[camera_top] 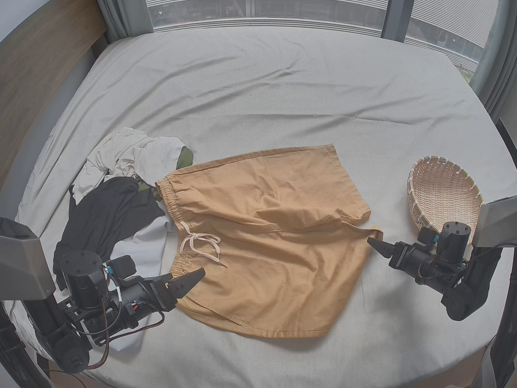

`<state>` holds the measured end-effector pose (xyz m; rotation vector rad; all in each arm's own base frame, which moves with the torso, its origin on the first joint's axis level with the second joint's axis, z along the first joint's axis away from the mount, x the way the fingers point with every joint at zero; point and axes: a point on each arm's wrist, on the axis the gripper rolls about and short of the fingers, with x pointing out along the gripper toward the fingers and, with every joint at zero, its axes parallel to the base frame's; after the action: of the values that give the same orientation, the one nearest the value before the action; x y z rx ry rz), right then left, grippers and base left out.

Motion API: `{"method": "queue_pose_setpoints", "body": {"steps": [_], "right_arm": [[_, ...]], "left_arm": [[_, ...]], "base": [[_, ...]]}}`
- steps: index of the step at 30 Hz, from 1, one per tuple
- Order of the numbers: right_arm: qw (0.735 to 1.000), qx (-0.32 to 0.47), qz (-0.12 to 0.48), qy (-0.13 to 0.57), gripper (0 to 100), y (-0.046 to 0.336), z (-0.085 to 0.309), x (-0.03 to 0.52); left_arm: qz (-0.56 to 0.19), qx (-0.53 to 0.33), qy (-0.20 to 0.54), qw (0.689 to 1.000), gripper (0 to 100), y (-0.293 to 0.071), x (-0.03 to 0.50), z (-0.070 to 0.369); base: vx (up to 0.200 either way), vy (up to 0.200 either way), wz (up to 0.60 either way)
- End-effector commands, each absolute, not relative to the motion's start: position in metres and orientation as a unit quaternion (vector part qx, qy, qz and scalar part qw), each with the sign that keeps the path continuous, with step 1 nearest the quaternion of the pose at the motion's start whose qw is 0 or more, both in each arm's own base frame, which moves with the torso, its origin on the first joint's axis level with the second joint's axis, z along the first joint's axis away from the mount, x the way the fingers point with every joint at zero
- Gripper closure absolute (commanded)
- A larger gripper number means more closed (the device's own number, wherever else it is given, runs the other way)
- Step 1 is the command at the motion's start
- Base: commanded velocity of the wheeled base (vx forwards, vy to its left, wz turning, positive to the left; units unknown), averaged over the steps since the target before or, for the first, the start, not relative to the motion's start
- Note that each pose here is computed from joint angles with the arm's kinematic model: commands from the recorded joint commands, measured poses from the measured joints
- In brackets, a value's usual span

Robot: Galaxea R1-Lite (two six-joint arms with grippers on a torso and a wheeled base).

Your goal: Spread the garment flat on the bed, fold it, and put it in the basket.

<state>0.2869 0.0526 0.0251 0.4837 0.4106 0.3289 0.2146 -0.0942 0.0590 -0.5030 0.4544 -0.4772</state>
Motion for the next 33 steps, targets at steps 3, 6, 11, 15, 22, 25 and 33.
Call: {"method": "queue_pose_setpoints", "body": {"steps": [3, 6, 11, 15, 22, 25, 33], "right_arm": [[0.926, 0.233, 0.182, 0.235, 0, 0.067, 0.023, 0.266], [0.918, 0.232, 0.196, 0.256, 0, 0.076, 0.018, 0.257], [0.906, 0.244, 0.215, 0.272, 0, 0.091, 0.017, 0.251], [0.898, 0.244, 0.223, 0.291, 0, 0.099, 0.009, 0.248], [0.891, 0.239, 0.218, 0.319, 100, 0.103, -0.006, 0.246], [0.888, 0.242, 0.218, 0.324, 100, 0.105, -0.008, 0.245], [0.881, 0.259, 0.226, 0.326, 100, 0.109, 0.001, 0.236]], "left_arm": [[-0.232, -0.244, 0.223, 0.915, 0, -0.094, 0.214, 0.058], [-0.230, -0.244, 0.224, 0.915, 0, -0.093, 0.213, 0.058], [-0.230, -0.244, 0.225, 0.915, 0, -0.093, 0.213, 0.058], [-0.230, -0.244, 0.224, 0.915, 0, -0.093, 0.214, 0.058], [-0.230, -0.244, 0.225, 0.915, 0, -0.093, 0.213, 0.058], [-0.230, -0.244, 0.224, 0.915, 0, -0.093, 0.213, 0.058], [-0.228, -0.244, 0.227, 0.915, 0, -0.092, 0.212, 0.057]], "base": [[0.000, 0.000, 0.00], [0.000, 0.000, 0.00], [0.000, 0.000, 0.00], [0.000, 0.000, 0.00], [0.000, 0.000, 0.00], [0.000, 0.000, 0.00], [0.000, 0.000, 0.00]]}}
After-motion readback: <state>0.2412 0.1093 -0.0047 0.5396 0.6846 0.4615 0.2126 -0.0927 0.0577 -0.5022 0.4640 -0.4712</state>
